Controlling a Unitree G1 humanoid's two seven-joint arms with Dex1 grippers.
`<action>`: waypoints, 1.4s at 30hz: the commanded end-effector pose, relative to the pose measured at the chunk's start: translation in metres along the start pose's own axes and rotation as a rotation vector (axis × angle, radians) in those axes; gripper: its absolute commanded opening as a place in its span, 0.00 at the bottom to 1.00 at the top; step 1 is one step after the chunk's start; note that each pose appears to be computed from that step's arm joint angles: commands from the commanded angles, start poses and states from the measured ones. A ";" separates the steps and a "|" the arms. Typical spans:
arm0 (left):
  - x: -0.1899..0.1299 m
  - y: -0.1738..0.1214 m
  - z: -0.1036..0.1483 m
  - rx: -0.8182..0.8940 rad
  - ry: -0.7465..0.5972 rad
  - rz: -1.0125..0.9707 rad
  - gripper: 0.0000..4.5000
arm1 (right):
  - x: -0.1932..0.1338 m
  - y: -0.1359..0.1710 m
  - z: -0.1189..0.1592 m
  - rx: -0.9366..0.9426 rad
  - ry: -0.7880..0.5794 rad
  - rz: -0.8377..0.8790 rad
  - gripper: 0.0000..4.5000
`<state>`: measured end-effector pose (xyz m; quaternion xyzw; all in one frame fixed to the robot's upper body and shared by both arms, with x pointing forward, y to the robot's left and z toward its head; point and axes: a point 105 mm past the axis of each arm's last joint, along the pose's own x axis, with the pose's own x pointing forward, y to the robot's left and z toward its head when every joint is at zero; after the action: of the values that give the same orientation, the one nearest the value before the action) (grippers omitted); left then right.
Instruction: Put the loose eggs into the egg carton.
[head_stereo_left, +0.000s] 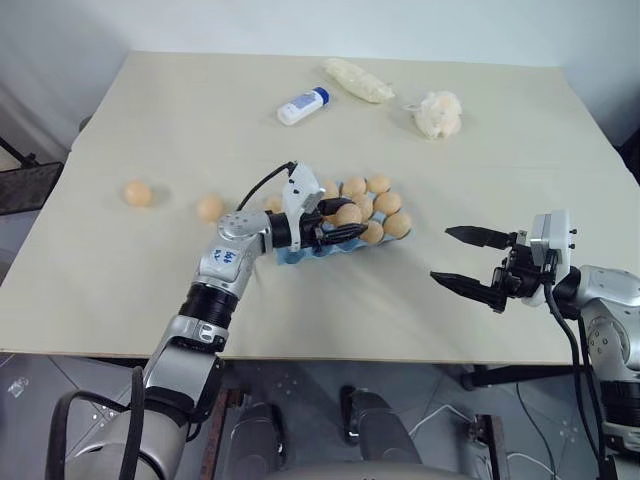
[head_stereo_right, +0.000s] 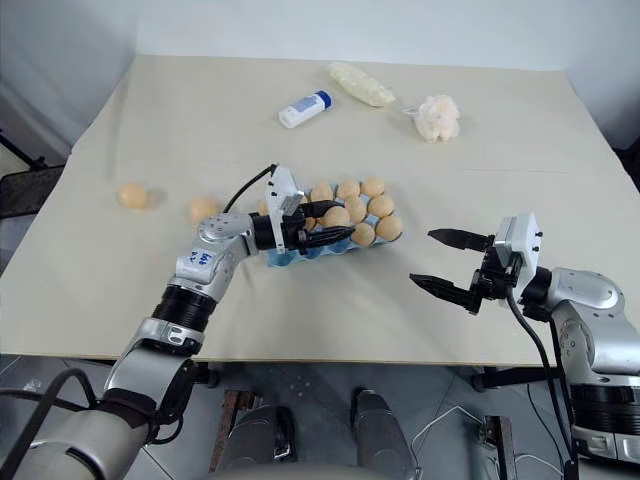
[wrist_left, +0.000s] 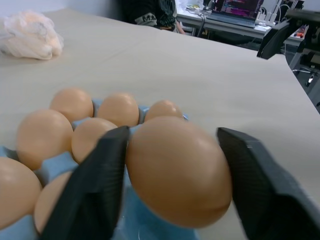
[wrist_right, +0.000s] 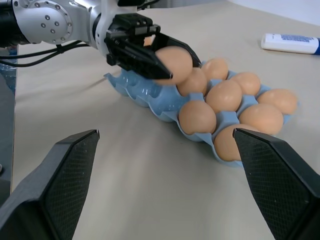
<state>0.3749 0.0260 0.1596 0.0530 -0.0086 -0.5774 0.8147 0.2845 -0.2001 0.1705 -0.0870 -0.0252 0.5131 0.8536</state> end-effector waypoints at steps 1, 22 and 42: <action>0.006 0.002 0.013 0.052 -0.027 0.005 0.95 | -0.005 -0.002 0.013 -0.039 -0.025 -0.015 1.00; -0.114 0.063 0.081 0.276 -0.183 0.625 1.00 | 0.007 -0.013 0.018 -0.051 -0.023 0.049 1.00; -0.250 0.003 -0.009 -0.029 -0.098 1.157 1.00 | 0.020 -0.019 0.018 -0.045 -0.023 0.131 1.00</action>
<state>0.3012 0.2642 0.1472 -0.0003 -0.0366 -0.0437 0.9984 0.3081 -0.1874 0.1805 -0.0897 -0.0214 0.5667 0.8188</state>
